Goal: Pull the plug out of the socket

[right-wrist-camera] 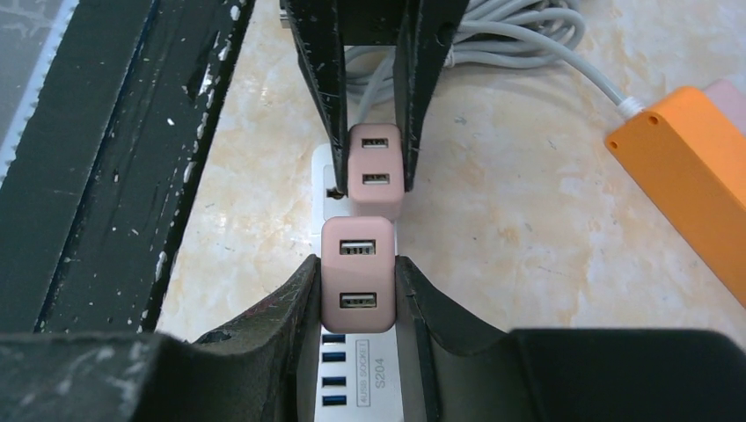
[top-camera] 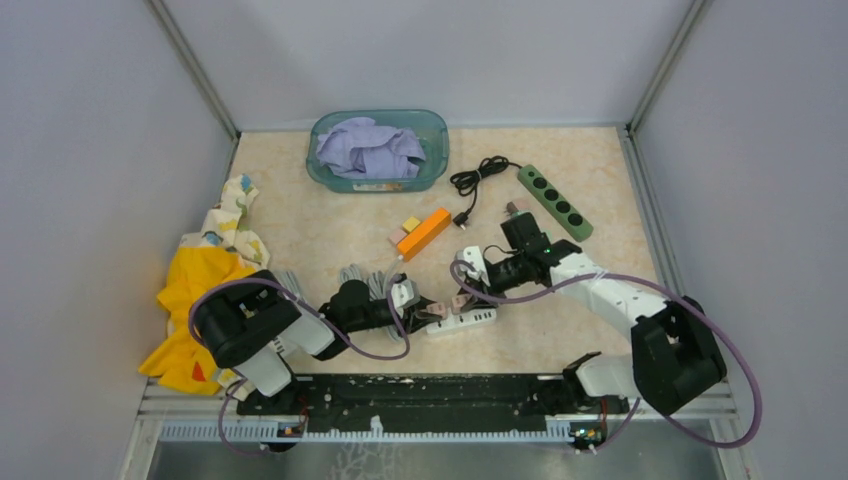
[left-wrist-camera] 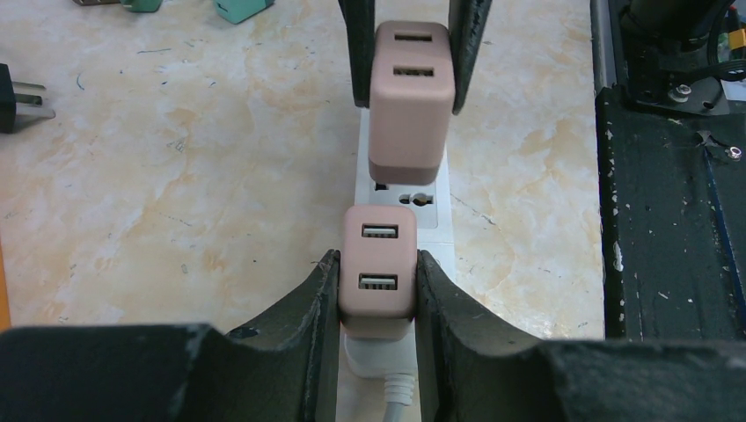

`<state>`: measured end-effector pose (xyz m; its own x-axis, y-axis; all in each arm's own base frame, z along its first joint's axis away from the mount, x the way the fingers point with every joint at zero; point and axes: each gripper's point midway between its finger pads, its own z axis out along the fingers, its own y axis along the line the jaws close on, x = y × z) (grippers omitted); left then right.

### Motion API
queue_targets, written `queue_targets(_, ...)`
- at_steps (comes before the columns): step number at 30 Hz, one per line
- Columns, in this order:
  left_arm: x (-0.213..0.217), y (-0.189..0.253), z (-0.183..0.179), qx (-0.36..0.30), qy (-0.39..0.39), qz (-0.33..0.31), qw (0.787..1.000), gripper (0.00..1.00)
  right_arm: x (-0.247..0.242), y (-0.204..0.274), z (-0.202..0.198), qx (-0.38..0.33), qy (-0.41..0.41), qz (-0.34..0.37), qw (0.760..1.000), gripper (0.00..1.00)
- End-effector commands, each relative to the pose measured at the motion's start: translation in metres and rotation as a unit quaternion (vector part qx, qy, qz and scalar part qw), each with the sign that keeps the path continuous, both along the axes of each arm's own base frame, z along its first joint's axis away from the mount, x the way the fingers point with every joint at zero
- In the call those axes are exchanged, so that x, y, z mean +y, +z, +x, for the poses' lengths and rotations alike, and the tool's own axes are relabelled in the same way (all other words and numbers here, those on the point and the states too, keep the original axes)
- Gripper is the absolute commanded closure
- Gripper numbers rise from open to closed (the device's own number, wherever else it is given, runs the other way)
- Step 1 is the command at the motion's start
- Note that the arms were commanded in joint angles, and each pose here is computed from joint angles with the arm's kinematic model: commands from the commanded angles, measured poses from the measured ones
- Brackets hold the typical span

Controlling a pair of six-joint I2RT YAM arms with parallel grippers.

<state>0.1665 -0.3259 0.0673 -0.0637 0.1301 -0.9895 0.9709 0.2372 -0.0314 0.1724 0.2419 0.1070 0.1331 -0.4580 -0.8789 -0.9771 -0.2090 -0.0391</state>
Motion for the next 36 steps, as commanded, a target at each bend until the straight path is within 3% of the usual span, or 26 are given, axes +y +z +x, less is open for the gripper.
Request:
queue_targets(1, 0.011, -0.029, -0.010, 0.047, 0.000, 0.046, 0.998, 0.99, 0.001, 0.042, 0.023, -0.057, -0.016, 0.040, 0.997, 1.00)
queue_targets(5, 0.009, -0.025, -0.008, 0.050, 0.003, 0.044, 0.998, 0.93, -0.010, 0.046, 0.045, -0.070, -0.069, 0.029, 0.995, 1.00)
queue_targets(11, 0.005, -0.021, -0.003, 0.075, 0.014, 0.054, 0.996, 0.49, -0.035, 0.047, 0.092, -0.077, -0.195, 0.017, 0.978, 1.00)
queue_targets(17, -0.007, -0.001, 0.002, 0.105, 0.016, 0.050, 0.993, 0.31, -0.067, 0.052, 0.133, -0.078, -0.323, 0.019, 0.943, 1.00)
queue_targets(22, -0.010, 0.018, 0.007, 0.107, 0.028, 0.042, 0.993, 0.25, -0.095, 0.058, 0.160, -0.079, -0.426, 0.042, 0.900, 0.97)
queue_targets(27, -0.001, 0.042, 0.013, 0.087, 0.055, 0.017, 0.995, 0.21, -0.126, 0.064, 0.186, -0.092, -0.534, 0.060, 0.838, 0.91)
queue_targets(31, 0.007, 0.061, 0.010, 0.080, 0.065, -0.005, 0.995, 0.11, -0.150, 0.062, 0.204, -0.099, -0.608, 0.057, 0.786, 0.88)
queue_targets(36, 0.016, 0.081, 0.007, 0.079, 0.081, -0.039, 0.993, 0.00, -0.169, 0.052, 0.216, -0.095, -0.659, 0.041, 0.745, 0.84)
